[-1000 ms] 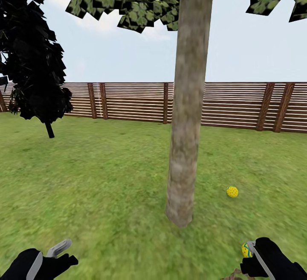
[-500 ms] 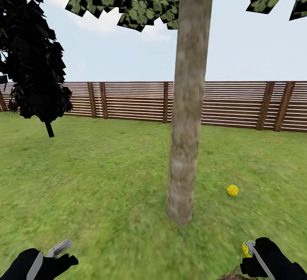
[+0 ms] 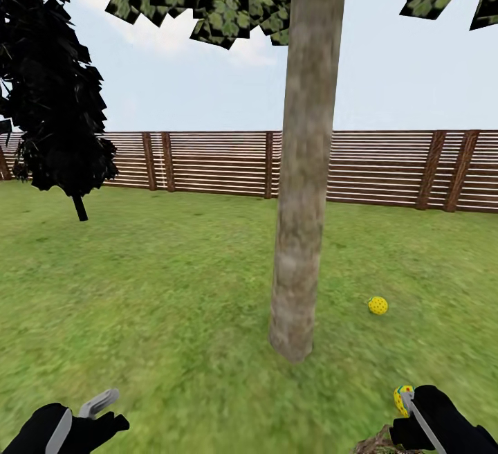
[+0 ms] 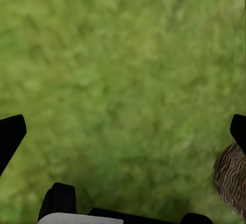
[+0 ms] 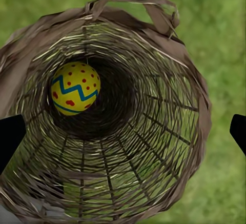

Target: Take the three Easter eggs out of the wicker basket on the lawn in the garden, then place them on the lawn next to a single tree (choose any tree) so that all three eggs are next to the same tree and none are left in the basket.

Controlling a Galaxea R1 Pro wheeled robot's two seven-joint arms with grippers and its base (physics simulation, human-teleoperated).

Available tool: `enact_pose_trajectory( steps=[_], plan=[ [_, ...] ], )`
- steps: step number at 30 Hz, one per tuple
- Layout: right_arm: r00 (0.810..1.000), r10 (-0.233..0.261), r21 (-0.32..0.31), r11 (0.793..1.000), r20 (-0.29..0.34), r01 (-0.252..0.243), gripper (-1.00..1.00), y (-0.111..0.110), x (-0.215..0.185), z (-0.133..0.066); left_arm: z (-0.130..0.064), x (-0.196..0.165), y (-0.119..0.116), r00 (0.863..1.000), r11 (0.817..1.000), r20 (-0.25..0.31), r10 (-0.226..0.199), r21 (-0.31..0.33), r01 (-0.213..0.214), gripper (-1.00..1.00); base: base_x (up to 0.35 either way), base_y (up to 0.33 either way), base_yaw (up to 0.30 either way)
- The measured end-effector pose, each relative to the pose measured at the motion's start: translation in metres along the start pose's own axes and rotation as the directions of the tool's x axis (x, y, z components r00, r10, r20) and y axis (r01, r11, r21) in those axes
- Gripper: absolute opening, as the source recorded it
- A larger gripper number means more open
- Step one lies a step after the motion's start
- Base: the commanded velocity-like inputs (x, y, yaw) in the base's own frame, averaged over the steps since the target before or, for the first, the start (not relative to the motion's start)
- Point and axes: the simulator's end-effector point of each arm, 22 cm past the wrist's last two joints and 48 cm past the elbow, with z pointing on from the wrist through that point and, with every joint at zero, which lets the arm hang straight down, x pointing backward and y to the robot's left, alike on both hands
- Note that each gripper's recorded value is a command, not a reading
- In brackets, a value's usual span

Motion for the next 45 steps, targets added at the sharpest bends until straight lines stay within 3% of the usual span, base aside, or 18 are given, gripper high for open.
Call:
enact_pose_trajectory(
  steps=[45],
  plan=[
    [1.0,-0.002,-0.009,1.0,0.002,0.002,1.0,0.023,0.033,0.082,0.077,0.034,0.029,1.0,1.0,0.001,0.002,0.002,-0.002,1.0,0.0,0.0,0.0]
  ],
)
